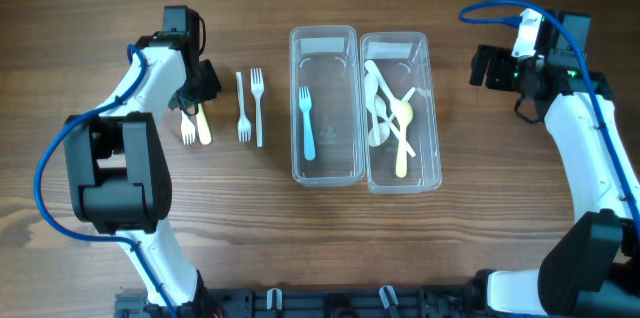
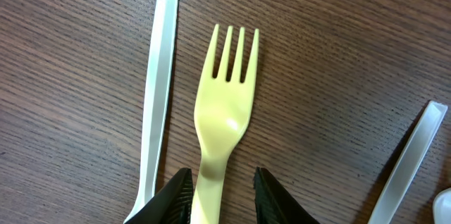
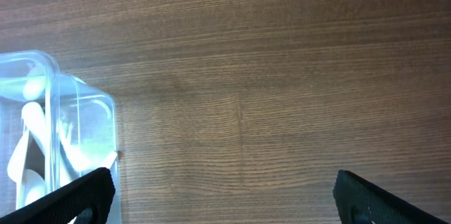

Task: Pack container
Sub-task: 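Return the left gripper to the forks and grasp the yellow fork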

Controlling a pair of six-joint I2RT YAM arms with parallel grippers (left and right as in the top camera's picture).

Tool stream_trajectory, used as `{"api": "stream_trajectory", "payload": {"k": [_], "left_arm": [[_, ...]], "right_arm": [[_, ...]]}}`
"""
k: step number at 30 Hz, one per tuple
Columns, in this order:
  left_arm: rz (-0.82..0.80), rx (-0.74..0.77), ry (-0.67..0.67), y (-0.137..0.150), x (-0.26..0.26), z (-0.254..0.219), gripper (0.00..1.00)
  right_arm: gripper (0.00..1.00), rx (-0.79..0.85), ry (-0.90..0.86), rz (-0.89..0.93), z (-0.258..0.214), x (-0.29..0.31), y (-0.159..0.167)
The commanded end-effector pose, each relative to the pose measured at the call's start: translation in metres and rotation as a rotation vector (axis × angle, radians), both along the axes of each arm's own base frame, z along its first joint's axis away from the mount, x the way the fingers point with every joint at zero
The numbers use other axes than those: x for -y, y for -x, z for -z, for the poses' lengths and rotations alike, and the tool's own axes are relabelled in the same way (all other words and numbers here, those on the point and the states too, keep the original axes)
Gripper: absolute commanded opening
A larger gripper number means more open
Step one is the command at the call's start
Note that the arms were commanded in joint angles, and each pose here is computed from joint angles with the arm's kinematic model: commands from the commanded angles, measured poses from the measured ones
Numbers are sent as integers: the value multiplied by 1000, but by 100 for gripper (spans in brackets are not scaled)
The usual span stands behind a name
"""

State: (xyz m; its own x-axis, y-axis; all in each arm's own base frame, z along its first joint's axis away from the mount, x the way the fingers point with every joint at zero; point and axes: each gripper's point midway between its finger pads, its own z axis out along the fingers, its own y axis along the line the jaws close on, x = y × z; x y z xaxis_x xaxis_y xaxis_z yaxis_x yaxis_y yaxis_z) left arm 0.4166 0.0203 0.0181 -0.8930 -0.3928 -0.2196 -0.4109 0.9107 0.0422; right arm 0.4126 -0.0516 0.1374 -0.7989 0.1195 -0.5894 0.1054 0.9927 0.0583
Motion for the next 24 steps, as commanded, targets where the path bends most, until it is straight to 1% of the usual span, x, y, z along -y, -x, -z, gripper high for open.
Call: {"api": "stream_trajectory", "payload": {"k": [1,9,19,24], "left_arm": [[-2,1,13,-3,1,3,31],[-2,-13,13,0,1,7,32],[-2,-20,13,10,1,26,34],[-2,-20,13,11,1,27,30]], "right_arm": [[100,9,20,-7,-4,2,2],[100,9,20,-7,-3,2,2],[100,9,20,-7,-3,2,2],[100,9,20,-7,-3,2,1]]}}
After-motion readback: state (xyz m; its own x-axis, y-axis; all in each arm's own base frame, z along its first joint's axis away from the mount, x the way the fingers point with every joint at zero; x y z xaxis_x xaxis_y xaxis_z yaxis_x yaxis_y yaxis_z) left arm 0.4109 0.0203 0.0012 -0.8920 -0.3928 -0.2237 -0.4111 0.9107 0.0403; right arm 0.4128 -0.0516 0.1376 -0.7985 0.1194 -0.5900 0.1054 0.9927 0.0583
